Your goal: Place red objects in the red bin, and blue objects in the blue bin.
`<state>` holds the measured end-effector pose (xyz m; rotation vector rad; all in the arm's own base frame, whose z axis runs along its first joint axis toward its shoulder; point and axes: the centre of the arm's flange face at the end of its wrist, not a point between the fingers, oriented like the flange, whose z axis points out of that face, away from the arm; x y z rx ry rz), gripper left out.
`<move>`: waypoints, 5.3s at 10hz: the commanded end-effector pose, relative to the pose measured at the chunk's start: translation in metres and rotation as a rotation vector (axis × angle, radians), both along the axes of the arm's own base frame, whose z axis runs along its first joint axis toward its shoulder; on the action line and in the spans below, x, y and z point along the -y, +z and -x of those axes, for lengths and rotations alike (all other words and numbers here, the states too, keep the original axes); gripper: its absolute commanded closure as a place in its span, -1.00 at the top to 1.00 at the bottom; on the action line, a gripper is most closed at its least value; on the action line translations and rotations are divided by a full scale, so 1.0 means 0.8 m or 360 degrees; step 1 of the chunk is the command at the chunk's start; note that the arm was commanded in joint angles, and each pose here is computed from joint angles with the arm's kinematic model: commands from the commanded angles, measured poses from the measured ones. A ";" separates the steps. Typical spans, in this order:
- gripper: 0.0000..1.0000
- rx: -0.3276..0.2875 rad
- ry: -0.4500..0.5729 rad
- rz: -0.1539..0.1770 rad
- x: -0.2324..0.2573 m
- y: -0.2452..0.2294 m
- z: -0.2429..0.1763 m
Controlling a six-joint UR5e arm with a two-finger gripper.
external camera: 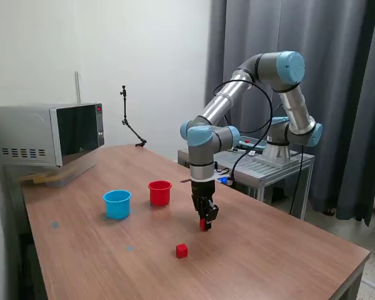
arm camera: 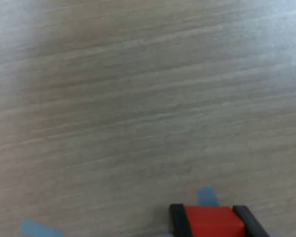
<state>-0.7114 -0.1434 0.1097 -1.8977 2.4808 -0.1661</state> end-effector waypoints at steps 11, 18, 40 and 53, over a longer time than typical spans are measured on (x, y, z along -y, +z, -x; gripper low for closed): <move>-1.00 0.0028 -0.0015 0.0011 -0.162 0.133 -0.003; -1.00 0.0035 -0.0193 0.0014 -0.259 0.128 -0.006; 1.00 0.0007 -0.0263 -0.0043 -0.308 0.104 0.020; 1.00 -0.0234 -0.0120 -0.0039 0.005 0.224 0.067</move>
